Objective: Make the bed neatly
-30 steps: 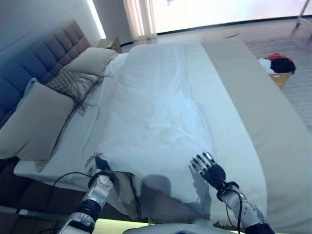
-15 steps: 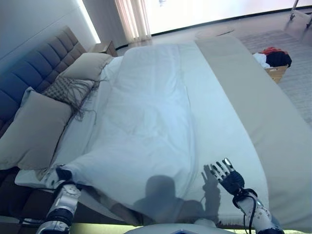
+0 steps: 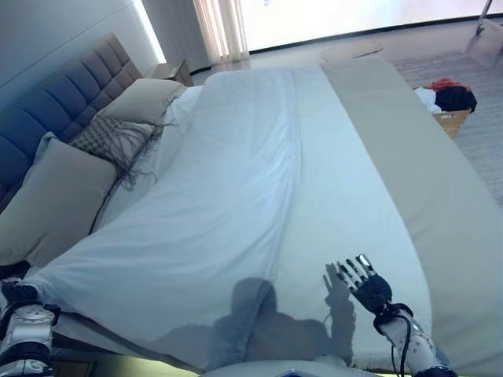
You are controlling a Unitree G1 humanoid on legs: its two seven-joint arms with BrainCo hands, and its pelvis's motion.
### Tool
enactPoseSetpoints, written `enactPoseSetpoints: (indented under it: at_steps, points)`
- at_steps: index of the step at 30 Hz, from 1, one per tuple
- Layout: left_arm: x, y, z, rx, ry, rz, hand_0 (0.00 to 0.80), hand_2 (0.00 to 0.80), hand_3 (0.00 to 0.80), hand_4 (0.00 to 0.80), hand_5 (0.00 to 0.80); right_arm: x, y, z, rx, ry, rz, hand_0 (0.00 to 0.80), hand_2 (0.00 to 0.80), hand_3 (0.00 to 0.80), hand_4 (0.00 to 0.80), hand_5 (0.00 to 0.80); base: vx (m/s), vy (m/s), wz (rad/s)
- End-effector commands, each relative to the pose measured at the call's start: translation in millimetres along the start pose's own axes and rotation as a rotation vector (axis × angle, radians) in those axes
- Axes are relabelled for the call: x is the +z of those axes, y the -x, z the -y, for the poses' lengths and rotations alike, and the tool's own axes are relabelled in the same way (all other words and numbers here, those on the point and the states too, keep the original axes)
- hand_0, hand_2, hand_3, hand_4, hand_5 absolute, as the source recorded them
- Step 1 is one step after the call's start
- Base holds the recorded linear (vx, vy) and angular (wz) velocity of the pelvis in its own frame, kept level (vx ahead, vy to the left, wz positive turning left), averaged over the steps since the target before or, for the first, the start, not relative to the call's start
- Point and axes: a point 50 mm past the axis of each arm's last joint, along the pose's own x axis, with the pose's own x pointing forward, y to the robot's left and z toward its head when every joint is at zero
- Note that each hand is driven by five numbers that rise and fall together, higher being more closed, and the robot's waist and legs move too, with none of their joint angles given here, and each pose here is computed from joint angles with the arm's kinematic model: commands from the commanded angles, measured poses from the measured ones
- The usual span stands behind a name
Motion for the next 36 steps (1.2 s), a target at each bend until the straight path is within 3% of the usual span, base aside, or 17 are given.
enactPoseSetpoints:
  at_steps: [1, 11, 17, 26, 36]
  points:
    - [-5.1, -16.7, -117.1, 0.384, 0.078, -0.05, 0.8, 0.8, 0.8, 0.8, 0.8, 0.4, -2.8, -12.3, 0.037, -0.091, 0.066, 0.0, 0.0, 0.0, 0.0, 0.0, 0.002, -0.001, 0.05]
    - [-40.5, -2.6, -64.7, 0.294, 0.301, -0.081, 0.8, 0.8, 0.8, 0.8, 0.8, -12.4, -1.7, -11.6, 0.046, -0.127, 0.079, 0.0, 0.0, 0.0, 0.0, 0.0, -0.024, -0.036, 0.03]
    - [-65.5, 23.8, 5.3, 0.173, 0.315, -0.149, 0.8, 0.8, 0.8, 0.8, 0.8, -19.6, -4.8, -18.0, 0.06, -0.153, 0.073, 0.0, 0.0, 0.0, 0.0, 0.0, -0.013, -0.044, 0.01]
    - [-94.8, 56.9, 57.9, 0.068, 0.305, -0.263, 0.8, 0.8, 0.8, 0.8, 0.8, -21.9, -9.1, -24.0, 0.064, -0.139, 0.059, 0.0, 0.0, 0.0, 0.0, 0.0, -0.003, 0.001, 0.08]
    - [-125.2, 72.7, 62.1, 0.076, 0.251, -0.38, 0.8, 0.8, 0.8, 0.8, 0.8, -20.8, -12.9, -28.4, 0.067, -0.116, 0.045, 0.0, 0.0, 0.0, 0.0, 0.0, -0.009, 0.009, 0.01]
